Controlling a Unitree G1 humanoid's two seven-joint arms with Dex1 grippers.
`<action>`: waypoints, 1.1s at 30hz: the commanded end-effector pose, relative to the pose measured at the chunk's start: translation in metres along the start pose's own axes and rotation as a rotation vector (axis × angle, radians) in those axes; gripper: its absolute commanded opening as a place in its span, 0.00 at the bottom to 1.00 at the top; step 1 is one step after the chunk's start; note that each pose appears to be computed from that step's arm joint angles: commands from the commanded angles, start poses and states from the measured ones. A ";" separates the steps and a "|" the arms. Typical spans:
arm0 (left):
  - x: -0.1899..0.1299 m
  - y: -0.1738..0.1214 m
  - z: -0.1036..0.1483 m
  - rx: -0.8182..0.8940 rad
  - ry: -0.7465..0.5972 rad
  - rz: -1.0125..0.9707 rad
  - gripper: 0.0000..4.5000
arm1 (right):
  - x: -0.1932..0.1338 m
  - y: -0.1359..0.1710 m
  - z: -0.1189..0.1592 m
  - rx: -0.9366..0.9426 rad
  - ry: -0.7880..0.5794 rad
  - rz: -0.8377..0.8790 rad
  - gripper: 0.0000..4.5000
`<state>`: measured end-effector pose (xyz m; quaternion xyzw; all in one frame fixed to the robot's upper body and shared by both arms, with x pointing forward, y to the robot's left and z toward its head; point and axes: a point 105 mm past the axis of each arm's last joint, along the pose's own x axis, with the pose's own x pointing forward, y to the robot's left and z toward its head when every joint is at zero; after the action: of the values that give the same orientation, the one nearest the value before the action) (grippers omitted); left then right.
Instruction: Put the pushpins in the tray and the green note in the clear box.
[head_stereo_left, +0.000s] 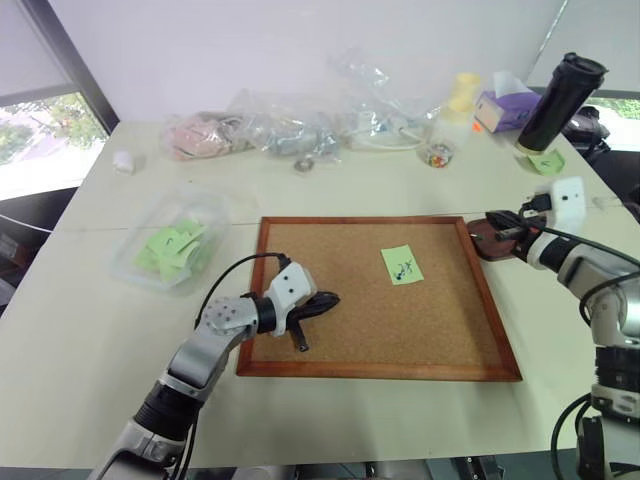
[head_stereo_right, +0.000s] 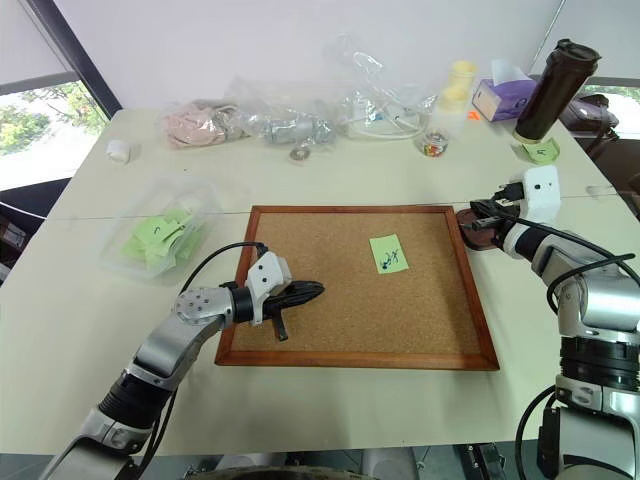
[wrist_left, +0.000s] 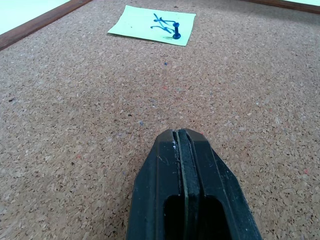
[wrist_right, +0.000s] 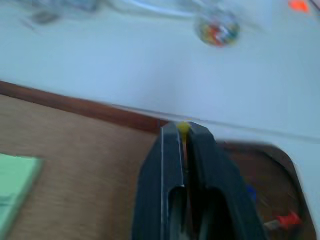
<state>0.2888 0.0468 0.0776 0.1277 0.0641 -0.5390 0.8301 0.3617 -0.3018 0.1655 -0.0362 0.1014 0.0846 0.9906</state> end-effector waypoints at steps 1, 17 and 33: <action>0.003 -0.012 -0.019 -0.044 0.061 -0.032 0.00 | 0.004 -0.016 0.001 -0.035 -0.001 -0.057 0.00; -0.003 -0.009 -0.019 -0.040 0.068 0.006 0.00 | 0.011 -0.029 -0.032 0.000 0.055 -0.078 0.00; -0.001 -0.010 -0.018 -0.036 0.067 -0.006 0.00 | 0.012 -0.022 -0.039 -0.016 0.076 -0.033 0.87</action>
<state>0.2869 0.0475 0.0777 0.1277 0.0626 -0.5296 0.8363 0.3687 -0.3251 0.1162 -0.0395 0.1535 0.0673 0.9851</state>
